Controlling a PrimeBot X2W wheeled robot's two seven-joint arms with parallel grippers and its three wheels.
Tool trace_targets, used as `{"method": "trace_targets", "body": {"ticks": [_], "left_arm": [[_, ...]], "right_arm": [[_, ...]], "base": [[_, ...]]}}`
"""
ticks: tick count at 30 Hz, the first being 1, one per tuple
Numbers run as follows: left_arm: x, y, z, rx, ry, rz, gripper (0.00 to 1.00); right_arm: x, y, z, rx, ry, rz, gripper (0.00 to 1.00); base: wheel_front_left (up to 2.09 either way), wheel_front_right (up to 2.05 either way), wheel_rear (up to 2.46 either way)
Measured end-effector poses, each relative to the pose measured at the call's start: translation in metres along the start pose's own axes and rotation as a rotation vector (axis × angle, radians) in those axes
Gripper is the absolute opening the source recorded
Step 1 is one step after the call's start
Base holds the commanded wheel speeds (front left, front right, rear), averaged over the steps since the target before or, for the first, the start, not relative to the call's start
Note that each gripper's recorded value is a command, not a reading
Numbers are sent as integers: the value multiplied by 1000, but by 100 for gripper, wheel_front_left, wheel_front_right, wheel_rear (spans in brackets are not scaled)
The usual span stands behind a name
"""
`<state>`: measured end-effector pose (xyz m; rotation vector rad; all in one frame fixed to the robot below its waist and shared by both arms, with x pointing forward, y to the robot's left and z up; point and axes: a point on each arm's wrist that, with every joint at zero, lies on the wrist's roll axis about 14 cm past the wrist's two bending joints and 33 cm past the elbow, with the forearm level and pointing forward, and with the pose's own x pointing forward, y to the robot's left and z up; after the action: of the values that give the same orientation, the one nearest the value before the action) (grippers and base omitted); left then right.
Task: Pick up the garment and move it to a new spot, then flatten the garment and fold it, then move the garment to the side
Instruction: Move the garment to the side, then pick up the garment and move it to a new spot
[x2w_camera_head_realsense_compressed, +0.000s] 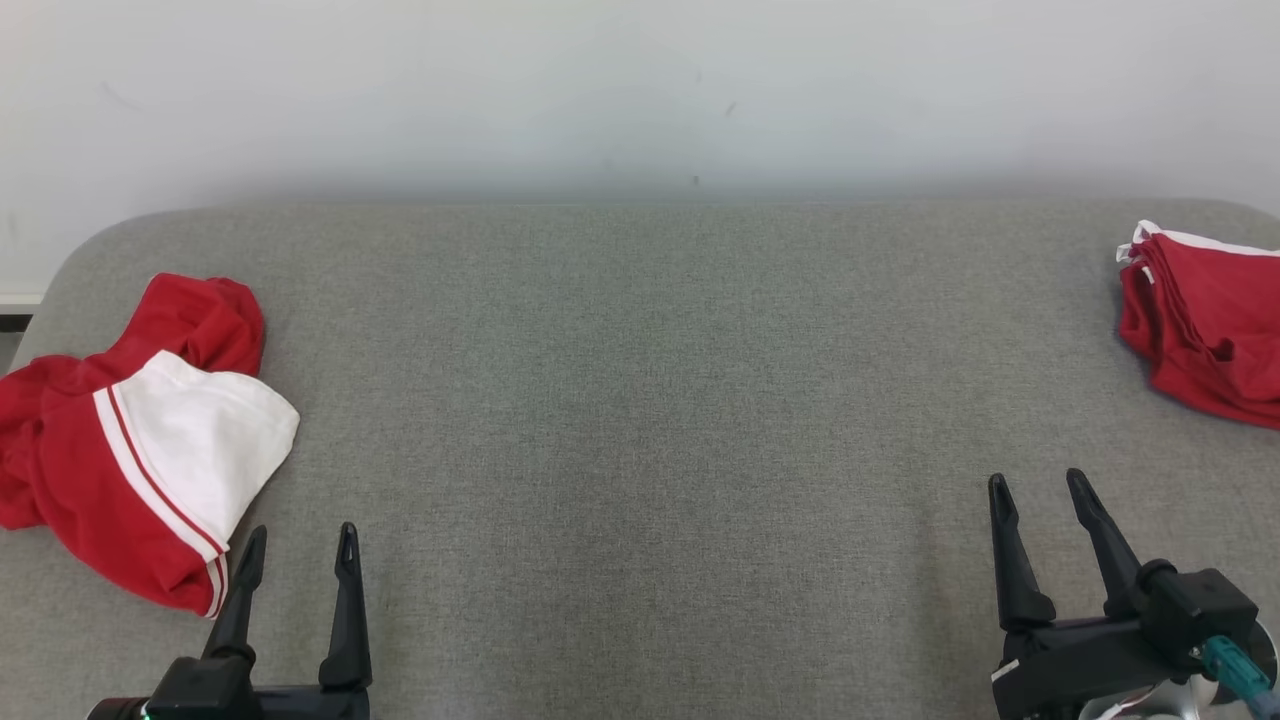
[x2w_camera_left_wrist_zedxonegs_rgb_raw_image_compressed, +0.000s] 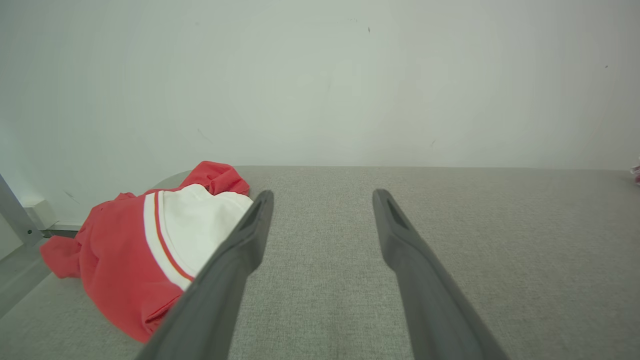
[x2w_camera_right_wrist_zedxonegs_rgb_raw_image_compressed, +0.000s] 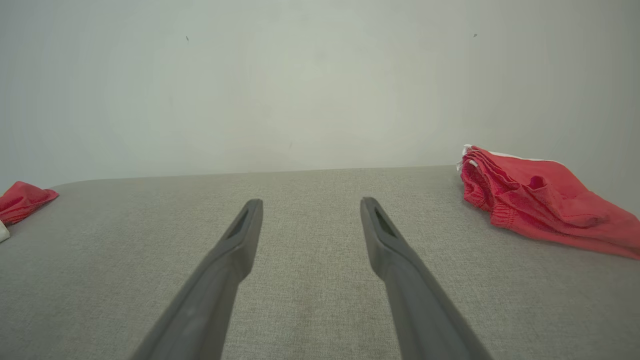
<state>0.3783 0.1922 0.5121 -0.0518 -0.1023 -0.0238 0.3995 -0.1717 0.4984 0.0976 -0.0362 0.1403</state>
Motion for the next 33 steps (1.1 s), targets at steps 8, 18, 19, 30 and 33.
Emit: {"method": "trace_targets", "body": {"ticks": [8,18,19,30,33], "left_arm": [[0,0,-3,4,9,0,100],[-1,0,-7,8,22,-4,100],[-1,0,-7,10,24,-5,100],[-2,2,-11,18,37,-2,100],[-3,3,-10,18,34,1,100]], "right_arm": [[-13,2,-2,17,8,-24,100],[-22,5,-8,30,25,-36,100],[-22,5,-8,32,27,-36,100],[-23,8,-8,35,29,-32,100],[-24,8,-8,35,32,-31,100]], "base": [[0,0,0],[0,0,0],[0,0,0],[0,0,0],[0,0,0]]}}
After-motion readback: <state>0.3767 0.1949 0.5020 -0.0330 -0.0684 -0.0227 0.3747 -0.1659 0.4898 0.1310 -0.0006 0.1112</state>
